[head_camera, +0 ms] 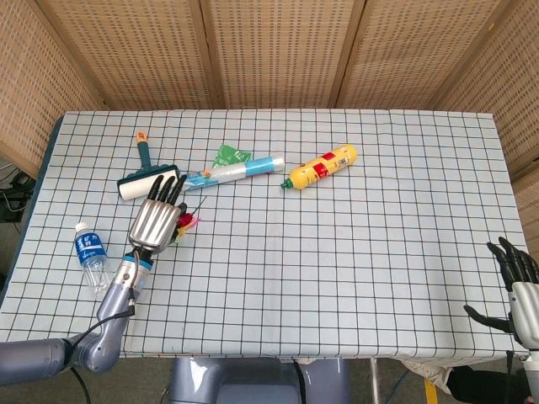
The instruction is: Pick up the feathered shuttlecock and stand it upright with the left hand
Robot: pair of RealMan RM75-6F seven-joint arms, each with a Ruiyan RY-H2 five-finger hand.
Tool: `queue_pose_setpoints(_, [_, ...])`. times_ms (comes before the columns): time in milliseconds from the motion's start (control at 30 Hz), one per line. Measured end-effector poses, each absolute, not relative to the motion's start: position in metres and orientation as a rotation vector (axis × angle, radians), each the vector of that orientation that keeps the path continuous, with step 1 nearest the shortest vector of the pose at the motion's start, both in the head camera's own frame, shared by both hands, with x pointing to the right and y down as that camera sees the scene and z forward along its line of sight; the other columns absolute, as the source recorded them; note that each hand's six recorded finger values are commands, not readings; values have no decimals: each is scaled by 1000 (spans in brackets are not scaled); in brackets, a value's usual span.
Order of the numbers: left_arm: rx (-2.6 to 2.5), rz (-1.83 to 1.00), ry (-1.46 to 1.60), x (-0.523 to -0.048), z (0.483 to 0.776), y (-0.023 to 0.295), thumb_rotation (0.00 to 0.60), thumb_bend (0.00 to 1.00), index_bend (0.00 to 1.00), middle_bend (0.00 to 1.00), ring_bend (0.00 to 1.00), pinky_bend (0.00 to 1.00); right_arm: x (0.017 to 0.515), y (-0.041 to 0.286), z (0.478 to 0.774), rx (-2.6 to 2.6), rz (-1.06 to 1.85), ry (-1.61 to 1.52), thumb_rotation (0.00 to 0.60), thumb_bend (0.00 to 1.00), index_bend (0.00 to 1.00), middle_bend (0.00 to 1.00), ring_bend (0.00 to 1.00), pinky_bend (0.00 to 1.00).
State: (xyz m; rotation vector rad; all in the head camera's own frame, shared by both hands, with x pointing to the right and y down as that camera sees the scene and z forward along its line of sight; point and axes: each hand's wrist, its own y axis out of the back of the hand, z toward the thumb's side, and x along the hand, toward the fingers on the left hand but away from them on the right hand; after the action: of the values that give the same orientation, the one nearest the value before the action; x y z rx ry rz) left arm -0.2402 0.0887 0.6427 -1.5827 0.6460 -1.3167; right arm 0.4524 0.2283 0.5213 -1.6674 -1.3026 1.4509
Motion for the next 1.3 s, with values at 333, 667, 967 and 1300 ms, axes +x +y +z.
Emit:
queue_pose_setpoints(333, [-1646,-1290,678,-238,657,96,600,476,558,0,0,0,450,228,518,-1673,1424,-1301,600,76,66,0,0,0])
queue_pose_setpoints(667, [-1659,-1275,769,-262,660,106,600,96,119,0,0,0,450,228,517,-1666,1418,-1306,600,76,66,0,0,0])
queue_pose_setpoints(967, [-1662,-1267,896,-301,637,115,600,95,93,0,0,0,448,228,518,-1667,1420,-1290,600,76,66,0,0,0])
queue_pose_setpoints(1300, [-1565,-1309,909,-341,608,161,600,101,99,0,0,0,449,229,521,-1640,1447,-1258,600,76,66,0,0,0])
